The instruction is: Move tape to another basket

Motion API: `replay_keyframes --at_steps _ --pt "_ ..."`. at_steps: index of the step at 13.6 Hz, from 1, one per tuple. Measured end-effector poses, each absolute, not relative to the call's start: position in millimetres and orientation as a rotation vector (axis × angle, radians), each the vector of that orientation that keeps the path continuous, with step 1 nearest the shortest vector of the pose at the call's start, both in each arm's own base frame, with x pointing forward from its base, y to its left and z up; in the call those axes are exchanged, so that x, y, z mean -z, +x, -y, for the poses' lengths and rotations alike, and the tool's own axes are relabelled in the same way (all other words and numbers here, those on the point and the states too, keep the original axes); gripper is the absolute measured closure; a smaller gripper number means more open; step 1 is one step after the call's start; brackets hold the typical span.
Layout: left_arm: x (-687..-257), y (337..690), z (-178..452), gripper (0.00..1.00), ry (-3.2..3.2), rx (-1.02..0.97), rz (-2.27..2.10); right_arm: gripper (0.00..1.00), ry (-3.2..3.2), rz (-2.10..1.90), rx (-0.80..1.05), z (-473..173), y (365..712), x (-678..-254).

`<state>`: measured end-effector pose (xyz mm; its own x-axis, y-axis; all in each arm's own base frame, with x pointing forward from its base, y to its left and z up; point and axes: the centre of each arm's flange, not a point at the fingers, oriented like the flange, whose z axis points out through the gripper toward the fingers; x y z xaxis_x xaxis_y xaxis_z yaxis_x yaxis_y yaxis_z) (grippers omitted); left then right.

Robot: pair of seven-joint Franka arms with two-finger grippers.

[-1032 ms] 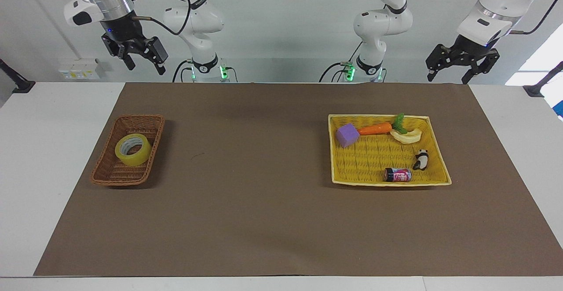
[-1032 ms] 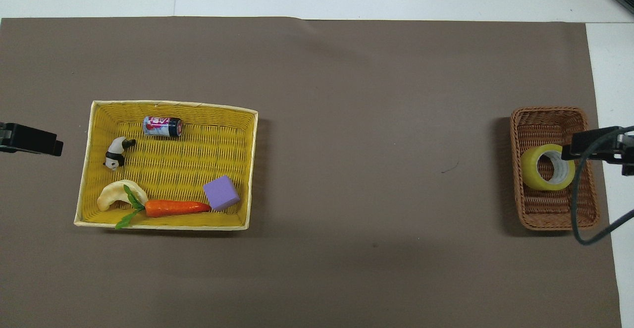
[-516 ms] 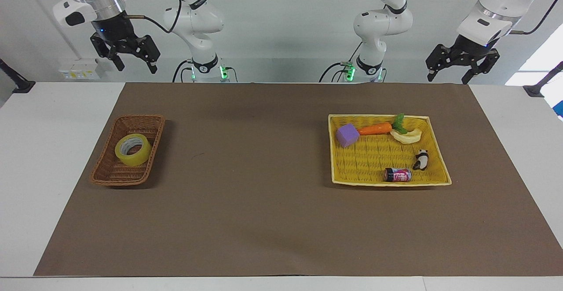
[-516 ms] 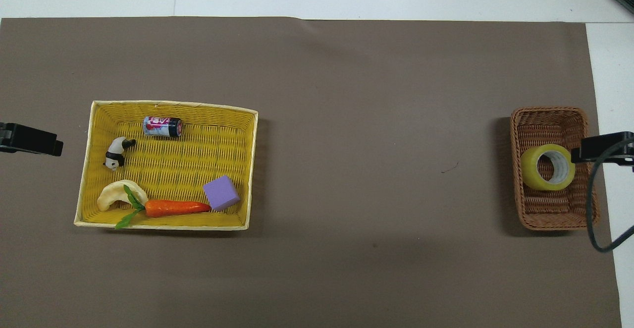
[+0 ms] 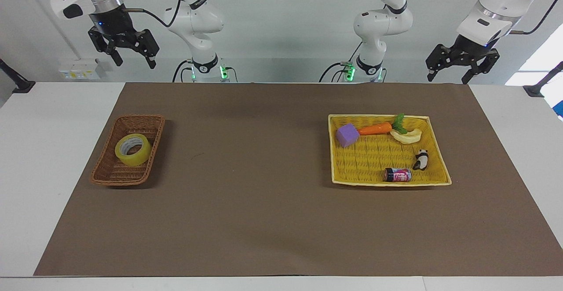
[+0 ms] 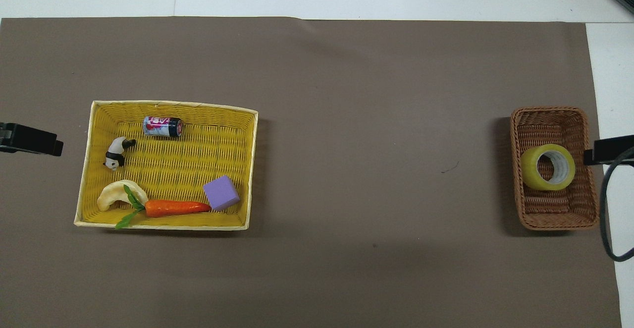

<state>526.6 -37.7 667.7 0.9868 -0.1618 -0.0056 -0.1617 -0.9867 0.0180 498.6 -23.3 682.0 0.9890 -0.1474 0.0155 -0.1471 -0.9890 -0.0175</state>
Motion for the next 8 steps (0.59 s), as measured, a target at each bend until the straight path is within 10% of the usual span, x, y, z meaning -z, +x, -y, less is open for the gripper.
replay_keyframes --at_steps 8 --pt "-667.6 526.6 37.7 0.0 3.114 0.011 0.254 0.0 -3.117 -0.232 0.013 23.9 497.8 -680.8"
